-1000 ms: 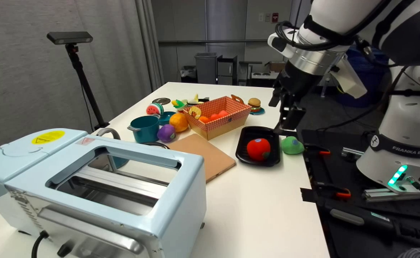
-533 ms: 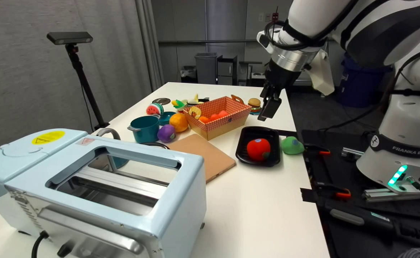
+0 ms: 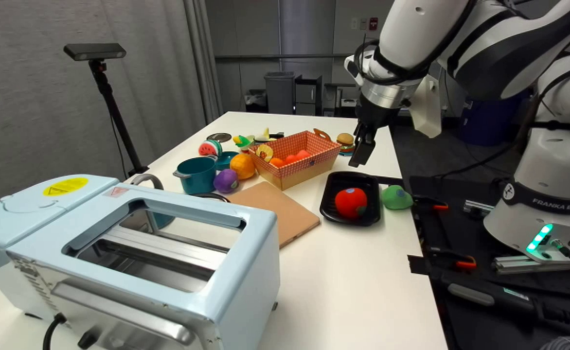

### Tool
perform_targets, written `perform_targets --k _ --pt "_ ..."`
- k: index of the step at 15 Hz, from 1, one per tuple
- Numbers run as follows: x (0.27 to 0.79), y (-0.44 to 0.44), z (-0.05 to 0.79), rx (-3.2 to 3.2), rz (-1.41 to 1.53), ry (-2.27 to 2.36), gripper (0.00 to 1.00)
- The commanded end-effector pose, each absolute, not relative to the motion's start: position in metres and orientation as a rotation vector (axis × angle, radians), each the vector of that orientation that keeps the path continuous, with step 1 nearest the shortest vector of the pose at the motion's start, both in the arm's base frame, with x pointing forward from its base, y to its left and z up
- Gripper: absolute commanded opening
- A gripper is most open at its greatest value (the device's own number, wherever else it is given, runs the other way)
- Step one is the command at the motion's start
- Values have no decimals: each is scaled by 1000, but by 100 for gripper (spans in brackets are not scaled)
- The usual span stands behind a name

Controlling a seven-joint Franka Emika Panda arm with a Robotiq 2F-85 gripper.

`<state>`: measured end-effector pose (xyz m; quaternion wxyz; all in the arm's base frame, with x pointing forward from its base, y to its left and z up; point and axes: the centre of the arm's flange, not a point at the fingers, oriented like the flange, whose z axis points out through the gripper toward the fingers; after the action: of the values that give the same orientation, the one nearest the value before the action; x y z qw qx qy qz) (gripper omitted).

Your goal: Put the orange plush toy in the box

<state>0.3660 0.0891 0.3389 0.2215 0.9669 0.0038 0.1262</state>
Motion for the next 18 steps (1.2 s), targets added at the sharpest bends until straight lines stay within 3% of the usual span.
perform_targets --k 1,18 --pt "372 83 317 2655 359 7 100" --pt "368 101 211 2579 224 246 100"
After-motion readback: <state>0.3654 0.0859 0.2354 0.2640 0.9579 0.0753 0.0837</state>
